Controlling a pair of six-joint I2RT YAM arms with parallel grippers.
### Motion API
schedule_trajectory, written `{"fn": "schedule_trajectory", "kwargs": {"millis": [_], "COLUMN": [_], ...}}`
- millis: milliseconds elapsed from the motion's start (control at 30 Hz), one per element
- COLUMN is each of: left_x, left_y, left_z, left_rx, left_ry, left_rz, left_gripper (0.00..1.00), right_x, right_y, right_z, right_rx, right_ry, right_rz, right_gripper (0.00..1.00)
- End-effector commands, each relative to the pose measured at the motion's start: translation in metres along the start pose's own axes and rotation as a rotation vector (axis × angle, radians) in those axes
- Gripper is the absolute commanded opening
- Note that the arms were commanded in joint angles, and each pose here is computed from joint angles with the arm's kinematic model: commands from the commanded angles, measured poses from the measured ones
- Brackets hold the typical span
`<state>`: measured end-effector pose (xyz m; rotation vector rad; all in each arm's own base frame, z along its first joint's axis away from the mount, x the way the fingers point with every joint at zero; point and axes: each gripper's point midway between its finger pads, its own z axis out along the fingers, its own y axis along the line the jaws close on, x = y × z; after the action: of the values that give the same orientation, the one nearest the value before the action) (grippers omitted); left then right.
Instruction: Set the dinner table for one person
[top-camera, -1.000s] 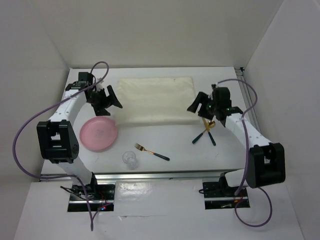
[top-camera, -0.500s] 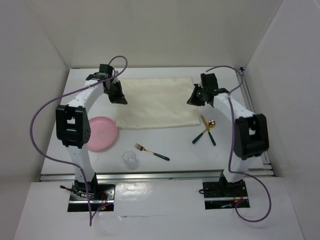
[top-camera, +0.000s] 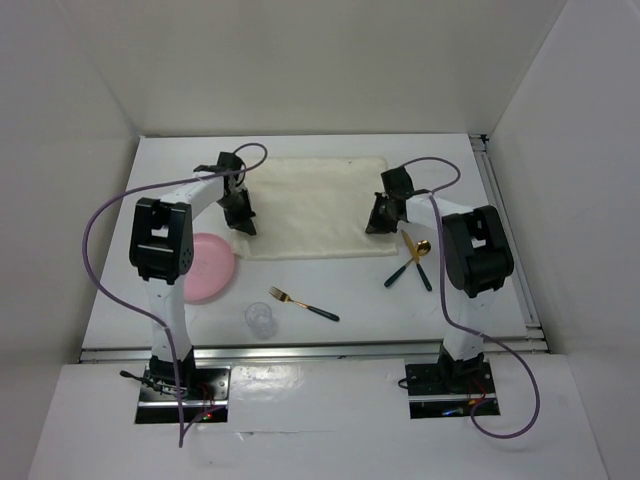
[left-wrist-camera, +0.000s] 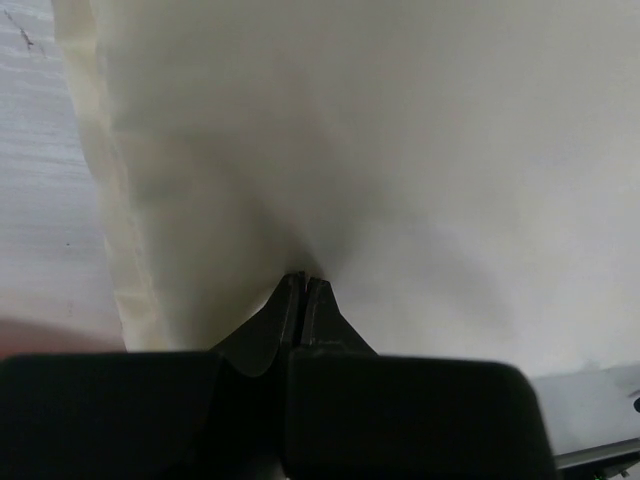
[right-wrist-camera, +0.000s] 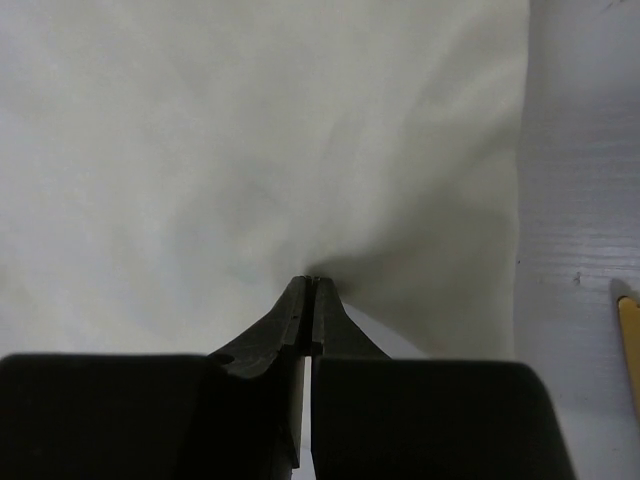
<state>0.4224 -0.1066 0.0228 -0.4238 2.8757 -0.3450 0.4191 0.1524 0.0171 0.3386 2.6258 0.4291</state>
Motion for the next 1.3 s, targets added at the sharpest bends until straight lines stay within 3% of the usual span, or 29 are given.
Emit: {"fn": "schedule_trajectory", "kwargs": {"millis": [0,233,600,633,667,800,967,1000,1100,1167,1267], "left_x": [0.009,0.043,0.04,0.039,0.03,0.015,0.017,0.027,0.044,0.047,0.044], "left_y": [0.015,0.032,0.039,0.037,0.033,0.028,0.064,0.079,0.111,0.131,0.152], "left_z": [0.01,0.013,-0.028,-0.036,-0.049,-0.096,-0.139,-0.136,-0.139,-0.138,-0.133], "left_rx": [-0.048,-0.081,-0.134,-0.133,-0.126,-0.131,-0.201,-0.247,-0.306,-0.323,-0.326], "left_ry": [0.016,0.06,-0.03,-0.032,-0.074,-0.195,-0.285,-0.278,-0.296,-0.3,-0.313], "left_rz": [-0.017,-0.043,-0.081,-0.081,-0.077,-0.089,-0.186,-0.199,-0.286,-0.365,-0.443], "left_gripper": [0.0,0.0,0.0,0.06,0.2,0.46,0.63,0.64,0.73,0.83,0.84], "right_x": [0.037,0.055,0.049,0.043,0.034,0.006,-0.01,-0.011,-0.009,-0.008,-0.01], "right_y": [-0.019,-0.033,-0.029,-0.026,-0.019,0.008,0.042,0.052,0.063,0.064,0.067], "right_z": [-0.002,-0.017,-0.023,-0.026,-0.032,-0.057,-0.086,-0.093,-0.099,-0.099,-0.101], "right_rx": [0.076,0.102,0.109,0.099,0.087,0.005,-0.098,-0.127,-0.169,-0.177,-0.189], "right_ry": [0.055,0.055,0.027,0.012,-0.007,-0.073,-0.126,-0.134,-0.128,-0.123,-0.128], "right_rz": [0.017,0.027,0.016,0.006,0.005,-0.022,-0.075,-0.087,-0.108,-0.12,-0.142], "right_gripper": [0.0,0.0,0.0,0.0,0.0,0.03,0.33,0.44,0.58,0.59,0.61]}}
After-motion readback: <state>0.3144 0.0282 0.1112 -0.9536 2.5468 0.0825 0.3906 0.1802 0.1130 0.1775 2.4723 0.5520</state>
